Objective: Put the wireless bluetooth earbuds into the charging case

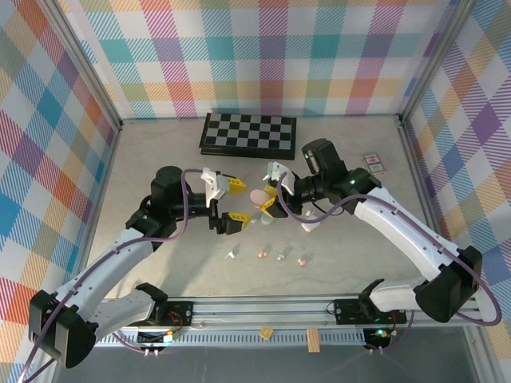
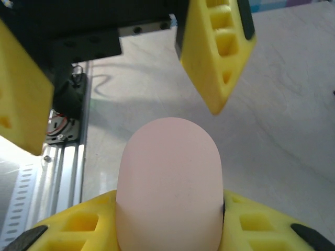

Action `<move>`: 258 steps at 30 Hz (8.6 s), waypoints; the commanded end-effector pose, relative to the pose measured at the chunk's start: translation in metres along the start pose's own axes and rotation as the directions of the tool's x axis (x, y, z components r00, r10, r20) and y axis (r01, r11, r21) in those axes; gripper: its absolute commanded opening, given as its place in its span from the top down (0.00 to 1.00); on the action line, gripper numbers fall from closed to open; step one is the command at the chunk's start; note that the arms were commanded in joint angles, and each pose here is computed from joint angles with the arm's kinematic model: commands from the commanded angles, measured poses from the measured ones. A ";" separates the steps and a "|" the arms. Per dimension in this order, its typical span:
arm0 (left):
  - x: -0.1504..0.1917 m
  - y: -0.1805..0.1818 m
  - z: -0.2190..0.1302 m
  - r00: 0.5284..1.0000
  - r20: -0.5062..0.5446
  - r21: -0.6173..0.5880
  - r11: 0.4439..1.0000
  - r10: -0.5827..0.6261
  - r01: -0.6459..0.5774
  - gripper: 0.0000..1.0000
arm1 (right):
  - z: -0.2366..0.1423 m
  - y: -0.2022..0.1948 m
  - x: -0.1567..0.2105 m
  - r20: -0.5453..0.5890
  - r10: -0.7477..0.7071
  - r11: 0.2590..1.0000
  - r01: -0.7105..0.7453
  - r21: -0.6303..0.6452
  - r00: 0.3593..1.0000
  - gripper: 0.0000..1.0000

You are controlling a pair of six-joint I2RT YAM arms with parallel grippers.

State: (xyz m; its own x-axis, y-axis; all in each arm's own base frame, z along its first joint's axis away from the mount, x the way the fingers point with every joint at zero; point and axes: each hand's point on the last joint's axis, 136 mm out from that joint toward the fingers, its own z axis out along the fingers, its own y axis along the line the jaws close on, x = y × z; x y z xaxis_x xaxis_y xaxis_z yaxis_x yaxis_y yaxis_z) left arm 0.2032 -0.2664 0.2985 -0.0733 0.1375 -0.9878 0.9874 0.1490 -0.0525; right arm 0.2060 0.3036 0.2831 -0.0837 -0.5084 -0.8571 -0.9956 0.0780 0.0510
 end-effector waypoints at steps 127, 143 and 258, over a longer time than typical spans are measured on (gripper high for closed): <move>0.007 0.016 -0.001 0.959 0.262 -0.202 0.978 0.106 -0.052 0.71 | 0.028 0.032 0.266 0.096 0.986 -0.157 -0.954 0.255 -0.137 0.29; 0.010 0.015 0.000 0.963 0.250 -0.194 0.980 0.099 -0.050 0.71 | 0.036 0.003 0.246 0.121 0.990 -0.097 -0.969 0.226 -0.070 0.42; 0.038 0.055 0.010 0.974 0.209 -0.275 0.961 0.088 -0.028 0.71 | -0.024 -0.026 0.246 0.376 0.902 -0.049 -0.814 0.579 0.213 0.84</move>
State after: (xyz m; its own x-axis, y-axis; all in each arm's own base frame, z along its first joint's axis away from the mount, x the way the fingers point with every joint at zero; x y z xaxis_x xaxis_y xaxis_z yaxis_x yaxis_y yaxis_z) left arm 0.2485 -0.2615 0.2509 -0.0086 -0.0697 -0.9975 0.9230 0.3831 -0.0348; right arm 0.2121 0.1825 0.0836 -0.9117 0.2793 -0.3013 0.0841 0.8448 0.5284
